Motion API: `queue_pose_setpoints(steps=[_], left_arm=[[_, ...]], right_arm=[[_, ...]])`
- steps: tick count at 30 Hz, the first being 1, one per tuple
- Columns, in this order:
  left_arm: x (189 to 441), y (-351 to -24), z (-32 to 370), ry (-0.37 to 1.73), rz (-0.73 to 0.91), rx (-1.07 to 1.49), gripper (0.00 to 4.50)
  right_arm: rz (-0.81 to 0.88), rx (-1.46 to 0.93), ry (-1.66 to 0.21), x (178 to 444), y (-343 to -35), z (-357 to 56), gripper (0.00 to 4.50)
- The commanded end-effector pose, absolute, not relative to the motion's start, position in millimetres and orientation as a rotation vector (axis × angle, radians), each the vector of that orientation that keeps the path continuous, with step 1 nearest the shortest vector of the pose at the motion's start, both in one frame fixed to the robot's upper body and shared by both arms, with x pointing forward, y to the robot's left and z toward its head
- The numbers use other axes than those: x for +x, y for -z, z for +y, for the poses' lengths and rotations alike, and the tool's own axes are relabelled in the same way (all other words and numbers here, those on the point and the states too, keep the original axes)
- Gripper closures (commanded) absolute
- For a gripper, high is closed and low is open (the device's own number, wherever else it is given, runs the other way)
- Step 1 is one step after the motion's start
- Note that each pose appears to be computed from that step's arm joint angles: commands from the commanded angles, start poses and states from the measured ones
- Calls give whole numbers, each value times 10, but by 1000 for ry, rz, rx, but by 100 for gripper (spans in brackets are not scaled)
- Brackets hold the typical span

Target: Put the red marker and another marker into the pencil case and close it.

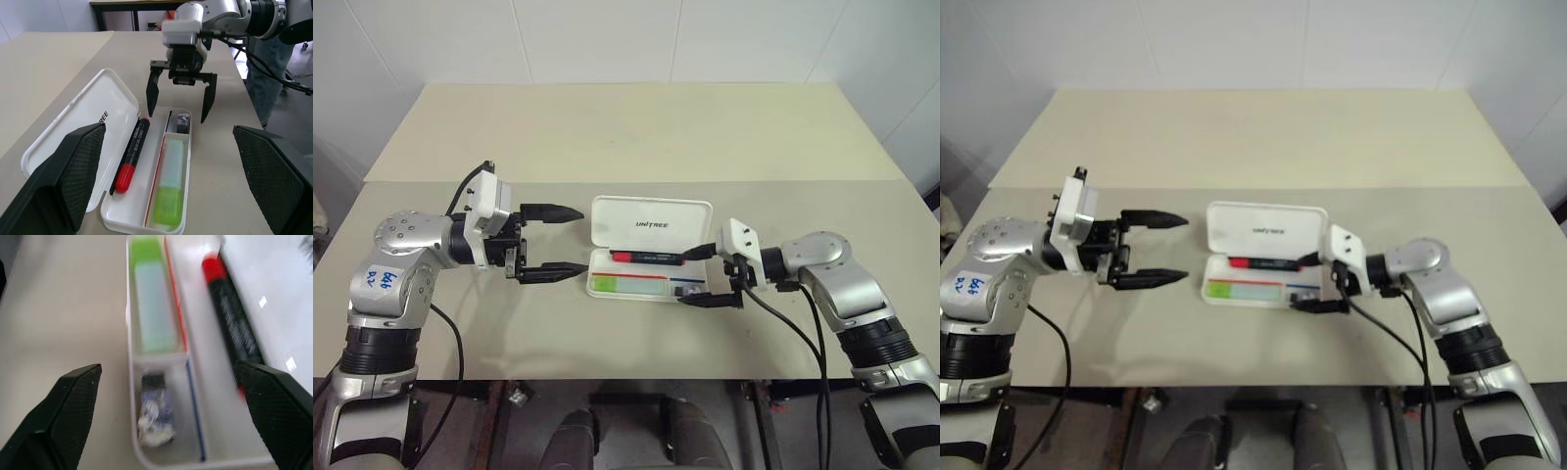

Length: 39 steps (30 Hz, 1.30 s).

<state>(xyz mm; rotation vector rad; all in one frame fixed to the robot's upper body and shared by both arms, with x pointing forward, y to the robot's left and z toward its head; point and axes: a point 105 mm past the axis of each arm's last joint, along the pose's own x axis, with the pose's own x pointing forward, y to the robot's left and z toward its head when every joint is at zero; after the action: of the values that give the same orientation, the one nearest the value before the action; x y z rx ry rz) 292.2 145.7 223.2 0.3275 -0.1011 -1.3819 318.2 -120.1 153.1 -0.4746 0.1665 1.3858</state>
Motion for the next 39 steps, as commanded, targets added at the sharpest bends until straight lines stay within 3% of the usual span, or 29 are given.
queue_pose_setpoints(steps=[1,4,12,18,25,34,39], left_arm=[[2884,-2355,1465,1387,-143,354,0],[2917,-2296,1537,1364,-98,342,0],[2988,-2189,1888,1268,-97,236,0],[3056,-2130,1919,1240,-134,157,195],[3165,-2154,1823,1245,-164,125,436],[3674,-2169,1771,1022,-272,40,448],[3949,-1977,1616,928,-171,81,448]], right_arm=[[-12,-423,-1468,3018,-1878,-1177,2],[-78,-423,-1475,2920,-1932,-1228,2],[-211,-355,-1267,2918,-2227,-1488,2],[-218,-357,-1088,3020,-2280,-1805,0],[-238,-369,-1043,3013,-2265,-1801,0],[-254,-392,-1003,3061,-2232,-1801,0],[-263,-389,-996,3047,-2222,-1768,0]])
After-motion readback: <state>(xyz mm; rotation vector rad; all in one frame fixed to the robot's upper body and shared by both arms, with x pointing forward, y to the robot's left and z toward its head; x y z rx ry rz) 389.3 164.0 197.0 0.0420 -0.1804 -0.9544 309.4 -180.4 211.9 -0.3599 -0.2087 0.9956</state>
